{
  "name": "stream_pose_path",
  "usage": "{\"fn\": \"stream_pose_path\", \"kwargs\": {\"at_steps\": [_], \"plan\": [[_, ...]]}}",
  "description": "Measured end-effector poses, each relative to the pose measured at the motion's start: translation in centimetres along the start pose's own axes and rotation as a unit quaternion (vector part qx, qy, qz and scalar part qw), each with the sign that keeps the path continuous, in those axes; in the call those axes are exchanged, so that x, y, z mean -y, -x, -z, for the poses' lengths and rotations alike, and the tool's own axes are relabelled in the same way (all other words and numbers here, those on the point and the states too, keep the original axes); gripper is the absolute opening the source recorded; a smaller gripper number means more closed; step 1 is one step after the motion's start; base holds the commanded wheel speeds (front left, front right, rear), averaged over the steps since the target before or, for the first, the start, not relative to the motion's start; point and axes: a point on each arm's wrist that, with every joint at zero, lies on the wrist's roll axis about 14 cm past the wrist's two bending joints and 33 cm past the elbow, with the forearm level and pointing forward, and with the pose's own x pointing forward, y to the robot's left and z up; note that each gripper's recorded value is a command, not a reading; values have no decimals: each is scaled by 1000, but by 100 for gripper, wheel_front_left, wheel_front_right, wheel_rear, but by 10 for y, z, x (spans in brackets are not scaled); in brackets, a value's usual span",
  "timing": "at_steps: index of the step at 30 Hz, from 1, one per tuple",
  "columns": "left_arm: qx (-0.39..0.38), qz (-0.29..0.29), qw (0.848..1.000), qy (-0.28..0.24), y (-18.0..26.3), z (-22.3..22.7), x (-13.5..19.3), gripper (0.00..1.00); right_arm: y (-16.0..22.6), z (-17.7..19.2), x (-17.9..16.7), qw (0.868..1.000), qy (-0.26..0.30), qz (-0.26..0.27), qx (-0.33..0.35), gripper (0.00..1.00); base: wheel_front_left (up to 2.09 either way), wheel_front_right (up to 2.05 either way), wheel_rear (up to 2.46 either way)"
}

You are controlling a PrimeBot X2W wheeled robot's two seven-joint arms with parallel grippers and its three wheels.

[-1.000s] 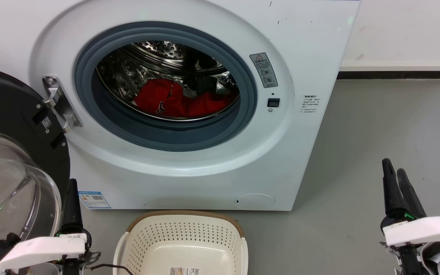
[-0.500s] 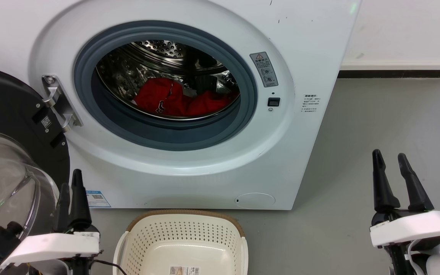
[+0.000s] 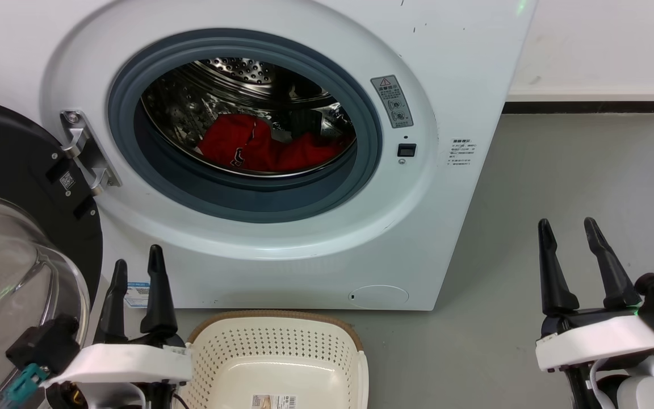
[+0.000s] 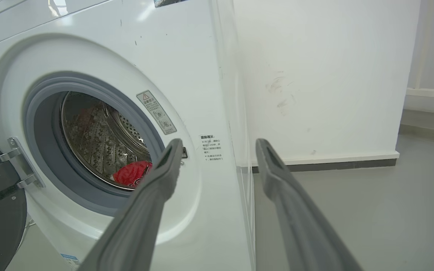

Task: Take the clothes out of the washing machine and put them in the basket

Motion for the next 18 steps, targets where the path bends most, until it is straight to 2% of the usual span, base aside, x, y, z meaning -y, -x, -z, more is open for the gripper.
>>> {"fn": "stream_pose_path", "kwargs": {"at_steps": [8,18], "plan": [[10,39,997,-73,0,-1,23,100,3,5,-1,999,53,-6,-7,100,0,0,0],[10,60,988,-139,2,5,34,100,5,10,-5,995,98,-19,-10,100,0,0,0]]}}
